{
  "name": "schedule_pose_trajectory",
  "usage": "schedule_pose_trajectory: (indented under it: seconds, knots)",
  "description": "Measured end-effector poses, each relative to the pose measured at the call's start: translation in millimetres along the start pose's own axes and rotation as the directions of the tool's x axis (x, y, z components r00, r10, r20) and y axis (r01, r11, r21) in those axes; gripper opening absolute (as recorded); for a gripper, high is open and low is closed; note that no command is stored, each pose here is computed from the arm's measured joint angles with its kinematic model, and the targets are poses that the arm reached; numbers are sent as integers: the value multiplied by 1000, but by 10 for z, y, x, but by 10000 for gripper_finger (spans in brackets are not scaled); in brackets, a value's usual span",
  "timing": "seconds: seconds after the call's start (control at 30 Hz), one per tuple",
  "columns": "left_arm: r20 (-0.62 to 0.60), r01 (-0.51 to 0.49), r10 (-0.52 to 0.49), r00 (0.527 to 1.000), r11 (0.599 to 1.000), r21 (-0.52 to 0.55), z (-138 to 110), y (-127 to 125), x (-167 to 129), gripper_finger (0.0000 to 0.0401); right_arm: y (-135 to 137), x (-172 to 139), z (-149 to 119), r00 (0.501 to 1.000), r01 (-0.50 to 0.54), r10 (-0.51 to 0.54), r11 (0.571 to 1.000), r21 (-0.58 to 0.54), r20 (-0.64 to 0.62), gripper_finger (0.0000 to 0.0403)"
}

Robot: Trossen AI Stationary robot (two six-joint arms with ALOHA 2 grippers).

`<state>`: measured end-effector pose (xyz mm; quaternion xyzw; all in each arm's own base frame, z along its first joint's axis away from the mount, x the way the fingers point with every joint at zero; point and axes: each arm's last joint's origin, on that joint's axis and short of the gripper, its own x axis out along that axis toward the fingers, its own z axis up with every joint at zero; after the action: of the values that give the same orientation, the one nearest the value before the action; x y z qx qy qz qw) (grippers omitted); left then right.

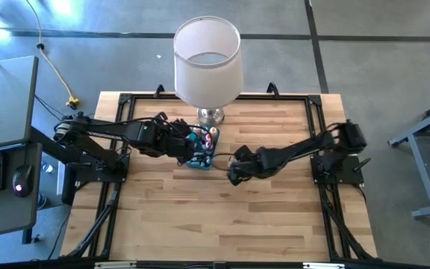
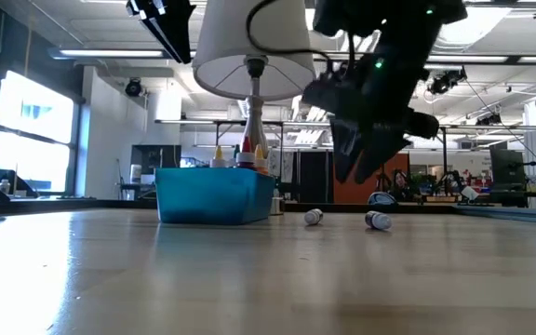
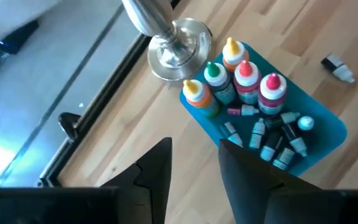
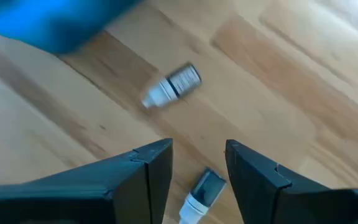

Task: Pick & Place food coloring
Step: Put the small red food coloring bottle into the blue bin

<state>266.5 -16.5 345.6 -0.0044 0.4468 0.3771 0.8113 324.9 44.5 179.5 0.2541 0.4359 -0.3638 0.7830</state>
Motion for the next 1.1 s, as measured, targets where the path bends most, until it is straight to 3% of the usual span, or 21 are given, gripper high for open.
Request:
schedule_pose_trajectory:
  seconds: [0.33,0.6,0.77,0.87,0.93,1.1]
  knots:
    - [3,-21,21,1000,998,57,-6,12,-1,128,181,332,-84,987,129,-115,984,124,-113,142]
    - [3,-41,41,999,996,74,-14,23,0,128,156,254,-39,989,146,-140,979,141,-50,142]
    - [3,-43,43,999,996,73,-15,24,0,128,137,234,-94,982,164,-152,980,108,-115,142]
    - [2,-43,43,999,996,74,-17,25,0,128,136,204,-153,977,167,-174,984,-65,-126,142]
    - [1,-43,43,999,996,74,-17,25,0,128,139,193,-176,975,147,-179,964,-223,-131,142]
    - [-3,-36,36,999,997,73,-18,23,0,128,133,196,-173,974,80,-181,839,-539,-137,142]
